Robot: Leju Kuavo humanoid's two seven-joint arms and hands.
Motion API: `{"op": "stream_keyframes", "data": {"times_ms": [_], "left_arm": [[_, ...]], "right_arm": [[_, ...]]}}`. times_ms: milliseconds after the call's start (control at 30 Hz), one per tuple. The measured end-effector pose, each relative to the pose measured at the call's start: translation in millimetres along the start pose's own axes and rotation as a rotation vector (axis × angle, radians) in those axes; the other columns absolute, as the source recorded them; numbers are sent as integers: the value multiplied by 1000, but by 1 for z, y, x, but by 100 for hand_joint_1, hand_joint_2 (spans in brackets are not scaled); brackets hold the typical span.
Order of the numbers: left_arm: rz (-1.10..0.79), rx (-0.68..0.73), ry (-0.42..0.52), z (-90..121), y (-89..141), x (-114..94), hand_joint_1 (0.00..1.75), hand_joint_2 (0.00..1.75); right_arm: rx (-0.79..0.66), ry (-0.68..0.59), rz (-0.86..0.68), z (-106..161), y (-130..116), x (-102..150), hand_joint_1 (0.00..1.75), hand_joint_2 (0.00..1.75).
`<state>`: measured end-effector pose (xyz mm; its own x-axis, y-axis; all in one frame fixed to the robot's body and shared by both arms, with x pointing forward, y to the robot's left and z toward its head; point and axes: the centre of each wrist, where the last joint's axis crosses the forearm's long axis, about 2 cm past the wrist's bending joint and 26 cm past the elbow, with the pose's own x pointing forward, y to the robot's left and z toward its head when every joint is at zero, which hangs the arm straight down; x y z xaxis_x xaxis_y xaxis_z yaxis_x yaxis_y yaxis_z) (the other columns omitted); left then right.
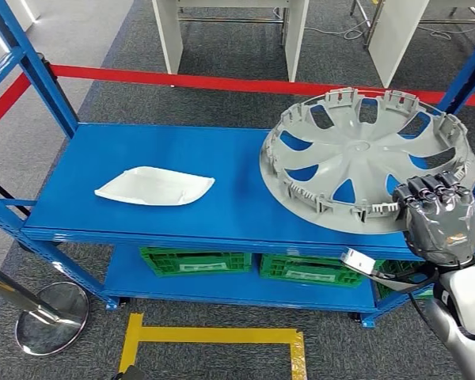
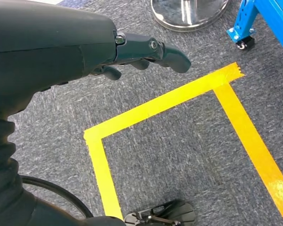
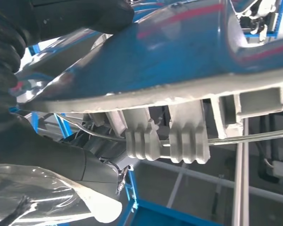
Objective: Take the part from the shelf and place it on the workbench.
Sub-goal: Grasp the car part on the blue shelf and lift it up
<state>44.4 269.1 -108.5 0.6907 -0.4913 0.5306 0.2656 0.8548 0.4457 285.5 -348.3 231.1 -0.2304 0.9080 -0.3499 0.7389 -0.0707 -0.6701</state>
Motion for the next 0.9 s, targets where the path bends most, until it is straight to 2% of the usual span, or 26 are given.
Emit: {"op": "stream_keyframes", "data": {"times_ms": [367, 900], "left_arm": [[0, 24, 4, 0, 1, 0, 0, 175], [12, 81, 33, 0, 1, -1, 0, 175]], "right_arm": [[-21, -11, -65, -2, -5, 8, 175, 175], [-15, 2, -132, 19, -8, 29, 175, 175]]}}
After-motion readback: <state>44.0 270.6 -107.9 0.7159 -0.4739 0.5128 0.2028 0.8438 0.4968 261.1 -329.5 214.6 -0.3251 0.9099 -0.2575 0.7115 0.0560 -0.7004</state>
